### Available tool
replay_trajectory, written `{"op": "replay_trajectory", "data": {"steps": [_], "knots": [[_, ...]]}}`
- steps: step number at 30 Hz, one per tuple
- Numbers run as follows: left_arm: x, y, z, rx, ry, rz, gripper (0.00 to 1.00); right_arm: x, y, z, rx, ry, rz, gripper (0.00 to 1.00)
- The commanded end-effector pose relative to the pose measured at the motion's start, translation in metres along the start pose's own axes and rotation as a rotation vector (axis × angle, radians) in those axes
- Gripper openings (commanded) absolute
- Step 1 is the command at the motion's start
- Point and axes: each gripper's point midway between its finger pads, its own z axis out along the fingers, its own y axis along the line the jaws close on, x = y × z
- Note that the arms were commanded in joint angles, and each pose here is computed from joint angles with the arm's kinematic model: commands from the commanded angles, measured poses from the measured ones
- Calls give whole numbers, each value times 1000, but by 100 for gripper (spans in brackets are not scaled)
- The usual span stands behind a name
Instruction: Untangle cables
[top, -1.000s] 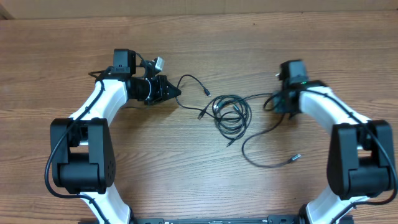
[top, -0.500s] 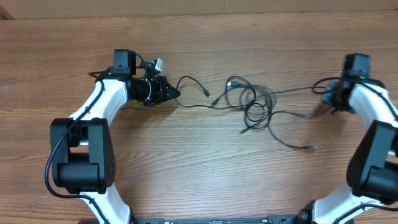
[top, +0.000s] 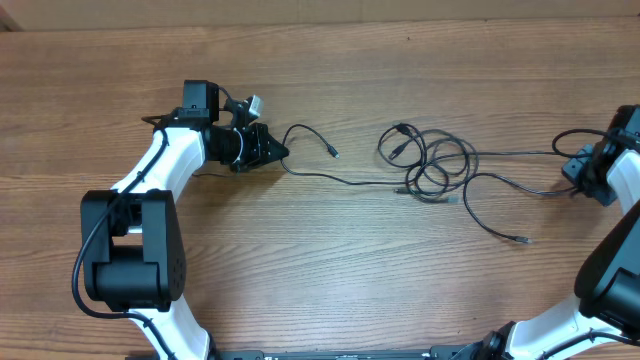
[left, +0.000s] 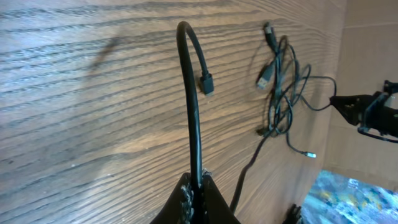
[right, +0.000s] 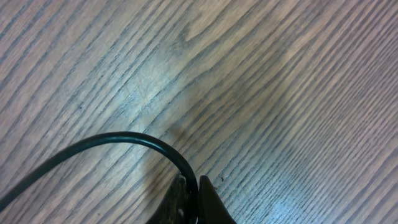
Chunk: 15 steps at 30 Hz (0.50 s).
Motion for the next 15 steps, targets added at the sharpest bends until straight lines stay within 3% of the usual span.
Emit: {"op": "replay_trajectory", "data": {"steps": [1,3,4,5,6,7,15], "knots": [[-4,-5,-7,-26,-21,46,4,-12,7,-4,-26,-26,28,12],[-3,-5,-7,-27,-18,41,4,-11,11,-5,-30,-24,20,23],[-3,-4,-7,-27,-18,42,4,-10,13,-5,-32,-22,12,34],[-4,-4,-7,-28,-19,43,4,-9,14,-5,-33,-22,7,53],[-4,-4,-8,-31,-21,44,4,-8,17,-6,-36,-22,1,86],[-4,-3,-8,-33,-22,45,4,-8,19,-6,-39,-22,-4,100],[-7,-4,-8,-32,-30,56,4,2,66,-34,-137,-50,-118,100]]}}
